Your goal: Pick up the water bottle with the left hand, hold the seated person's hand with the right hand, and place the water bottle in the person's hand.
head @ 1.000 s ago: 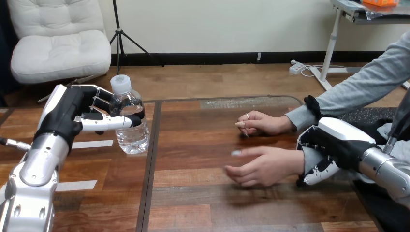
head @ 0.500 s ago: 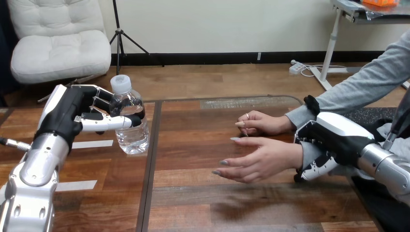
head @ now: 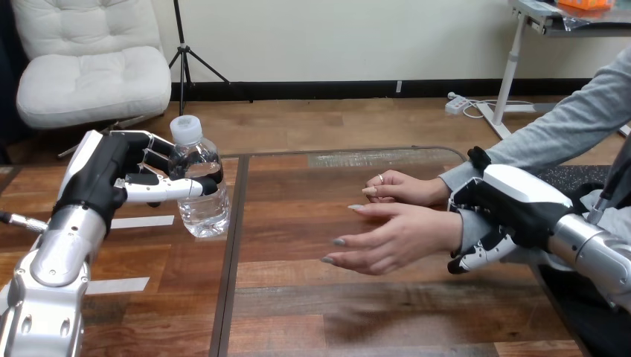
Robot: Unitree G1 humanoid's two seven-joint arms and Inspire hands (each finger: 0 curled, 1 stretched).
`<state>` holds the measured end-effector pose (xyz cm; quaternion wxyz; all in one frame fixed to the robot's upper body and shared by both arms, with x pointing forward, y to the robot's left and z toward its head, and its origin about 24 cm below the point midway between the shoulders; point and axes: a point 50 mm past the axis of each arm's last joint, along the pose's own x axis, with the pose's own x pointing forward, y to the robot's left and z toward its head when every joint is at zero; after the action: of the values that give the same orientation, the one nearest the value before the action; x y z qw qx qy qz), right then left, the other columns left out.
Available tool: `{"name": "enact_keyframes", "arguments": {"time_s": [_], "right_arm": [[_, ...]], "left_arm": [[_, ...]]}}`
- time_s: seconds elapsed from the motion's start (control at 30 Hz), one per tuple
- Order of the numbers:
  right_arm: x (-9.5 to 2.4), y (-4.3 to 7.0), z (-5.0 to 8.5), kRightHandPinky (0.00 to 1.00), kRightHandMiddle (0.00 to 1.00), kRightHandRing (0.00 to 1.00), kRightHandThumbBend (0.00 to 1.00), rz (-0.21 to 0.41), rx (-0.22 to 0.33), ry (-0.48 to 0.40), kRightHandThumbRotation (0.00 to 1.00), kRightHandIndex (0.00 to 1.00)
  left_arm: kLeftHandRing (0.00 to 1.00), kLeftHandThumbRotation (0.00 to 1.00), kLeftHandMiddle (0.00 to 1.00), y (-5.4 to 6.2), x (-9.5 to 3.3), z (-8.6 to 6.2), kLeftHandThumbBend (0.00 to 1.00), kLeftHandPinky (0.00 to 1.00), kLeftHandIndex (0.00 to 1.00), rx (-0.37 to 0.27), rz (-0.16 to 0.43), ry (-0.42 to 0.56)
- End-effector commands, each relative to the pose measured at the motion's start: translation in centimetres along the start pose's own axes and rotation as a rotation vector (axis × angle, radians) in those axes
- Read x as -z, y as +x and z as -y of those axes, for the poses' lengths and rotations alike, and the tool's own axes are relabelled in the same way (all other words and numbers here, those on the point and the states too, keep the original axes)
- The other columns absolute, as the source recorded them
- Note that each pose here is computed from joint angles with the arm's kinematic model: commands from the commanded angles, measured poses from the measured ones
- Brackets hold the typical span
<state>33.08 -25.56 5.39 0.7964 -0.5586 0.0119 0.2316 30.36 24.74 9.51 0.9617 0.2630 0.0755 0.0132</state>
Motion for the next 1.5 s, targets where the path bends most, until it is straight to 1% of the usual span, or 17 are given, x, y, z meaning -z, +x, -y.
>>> {"name": "enact_keyframes", "arguments": {"time_s": [0.0,0.5,1.0,1.2,1.47], "right_arm": [[-1.9,0.7,3.4,0.28,0.37,0.32,0.81,0.107,0.118,-0.012,0.0,0.39],[-2.4,0.8,3.9,0.28,0.37,0.31,0.81,0.121,0.124,-0.018,0.0,0.38],[-2.7,1.1,4.0,0.27,0.37,0.31,0.81,0.132,0.132,-0.018,0.0,0.39],[-2.9,1.3,4.0,0.28,0.37,0.32,0.8,0.131,0.131,-0.018,0.0,0.39],[-3.3,1.5,4.0,0.29,0.38,0.32,0.81,0.143,0.137,-0.019,0.0,0.39]], "left_arm": [[0.38,0.0,0.43,0.1,-3.1,-1.3,0.63,0.32,0.43,-0.04,0.127,0.022],[0.39,0.0,0.43,0.0,-3.1,-1.2,0.63,0.32,0.43,-0.038,0.127,0.018],[0.38,0.0,0.43,-0.1,-3.1,-1.1,0.63,0.32,0.43,-0.035,0.126,0.017],[0.38,0.0,0.43,0.0,-2.9,-1.1,0.63,0.32,0.43,-0.033,0.121,0.013],[0.39,0.0,0.43,-0.1,-3.0,-1.0,0.63,0.32,0.43,-0.033,0.122,0.017]]}}
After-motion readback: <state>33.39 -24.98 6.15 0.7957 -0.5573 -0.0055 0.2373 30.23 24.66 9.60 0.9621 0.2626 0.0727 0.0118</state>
